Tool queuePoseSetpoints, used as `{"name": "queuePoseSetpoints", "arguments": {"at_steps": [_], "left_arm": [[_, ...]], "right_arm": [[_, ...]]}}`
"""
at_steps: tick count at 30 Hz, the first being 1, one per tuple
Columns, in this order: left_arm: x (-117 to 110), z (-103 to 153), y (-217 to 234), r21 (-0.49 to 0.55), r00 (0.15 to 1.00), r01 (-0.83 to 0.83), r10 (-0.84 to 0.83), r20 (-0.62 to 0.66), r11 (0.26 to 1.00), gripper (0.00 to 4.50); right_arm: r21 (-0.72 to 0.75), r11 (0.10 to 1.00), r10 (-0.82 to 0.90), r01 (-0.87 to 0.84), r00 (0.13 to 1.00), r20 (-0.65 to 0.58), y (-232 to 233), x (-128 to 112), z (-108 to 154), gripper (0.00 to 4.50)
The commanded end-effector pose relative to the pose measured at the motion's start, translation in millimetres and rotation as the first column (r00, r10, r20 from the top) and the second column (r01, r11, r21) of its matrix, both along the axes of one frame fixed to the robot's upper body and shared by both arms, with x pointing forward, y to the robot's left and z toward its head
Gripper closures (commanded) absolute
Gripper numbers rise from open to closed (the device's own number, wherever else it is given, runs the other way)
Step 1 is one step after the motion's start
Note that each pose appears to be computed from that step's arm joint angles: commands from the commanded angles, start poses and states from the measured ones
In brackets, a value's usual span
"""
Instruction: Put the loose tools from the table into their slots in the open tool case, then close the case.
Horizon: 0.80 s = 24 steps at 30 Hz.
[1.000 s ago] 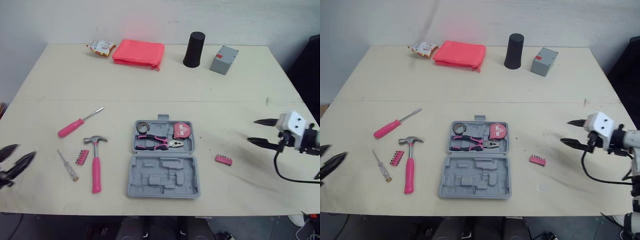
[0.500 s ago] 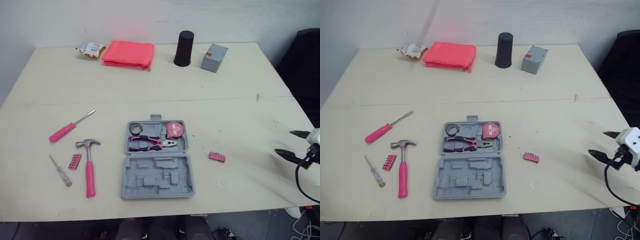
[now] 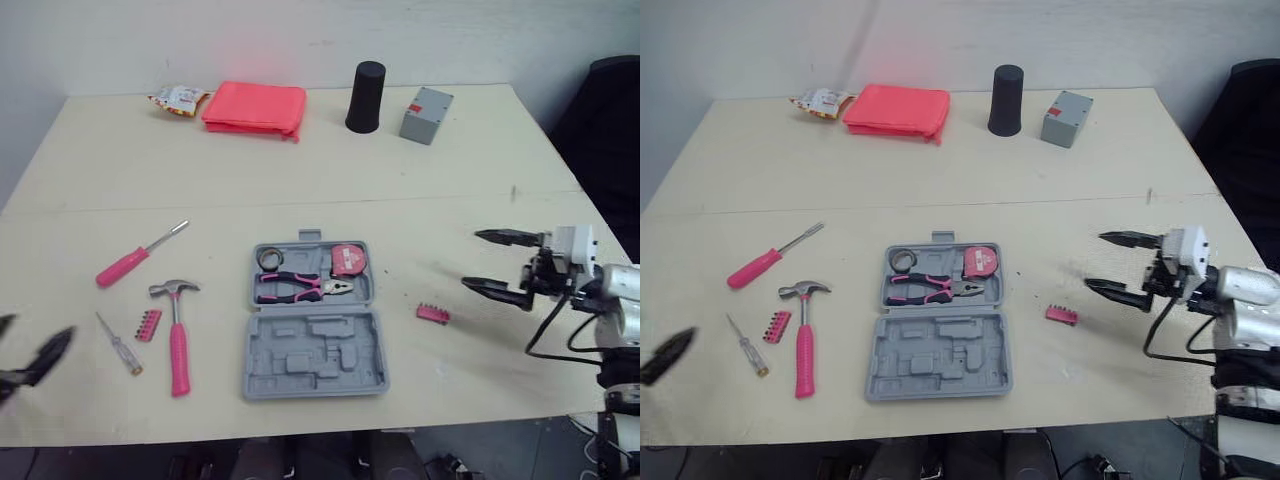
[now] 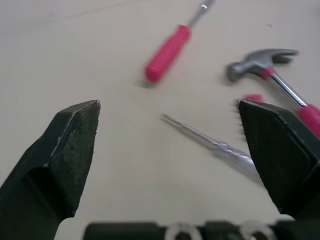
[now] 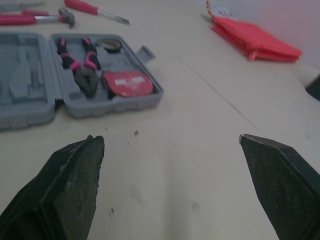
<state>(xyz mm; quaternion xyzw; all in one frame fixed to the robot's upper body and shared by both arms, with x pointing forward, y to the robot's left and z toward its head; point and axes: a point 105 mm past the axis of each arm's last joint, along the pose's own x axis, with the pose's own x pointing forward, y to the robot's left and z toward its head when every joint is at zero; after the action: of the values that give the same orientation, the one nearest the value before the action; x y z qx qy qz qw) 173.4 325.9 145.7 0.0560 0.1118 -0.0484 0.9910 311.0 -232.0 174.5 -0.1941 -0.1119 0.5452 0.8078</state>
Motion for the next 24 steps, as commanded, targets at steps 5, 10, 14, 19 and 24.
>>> {"name": "queuePoseSetpoints", "arguments": {"at_steps": [5,10,14,19,24], "left_arm": [[22,5,-94,-0.083,0.997,-0.056,0.061,0.056,0.995,0.05],[26,-7,-106,-0.077,0.991,-0.132,0.133,0.016,0.988,0.05],[26,-5,-89,-0.058,0.957,-0.282,0.285,0.047,0.958,0.05],[25,-14,-65,-0.089,0.888,-0.457,0.460,0.017,0.885,0.05],[23,-26,-49,-0.118,0.804,-0.593,0.594,-0.034,0.796,0.05]], "right_arm": [[0.053,0.961,0.265,-0.271,0.960,0.093,55,-21,12,0.00],[0.069,0.943,0.320,-0.327,0.943,0.090,64,-23,12,0.00],[0.068,0.943,0.320,-0.325,0.944,0.078,63,-23,8,0.00],[0.063,0.950,0.300,-0.305,0.951,0.070,60,-20,1,0.00],[0.060,0.953,0.294,-0.299,0.953,0.074,60,-18,-1,0.00]]}}
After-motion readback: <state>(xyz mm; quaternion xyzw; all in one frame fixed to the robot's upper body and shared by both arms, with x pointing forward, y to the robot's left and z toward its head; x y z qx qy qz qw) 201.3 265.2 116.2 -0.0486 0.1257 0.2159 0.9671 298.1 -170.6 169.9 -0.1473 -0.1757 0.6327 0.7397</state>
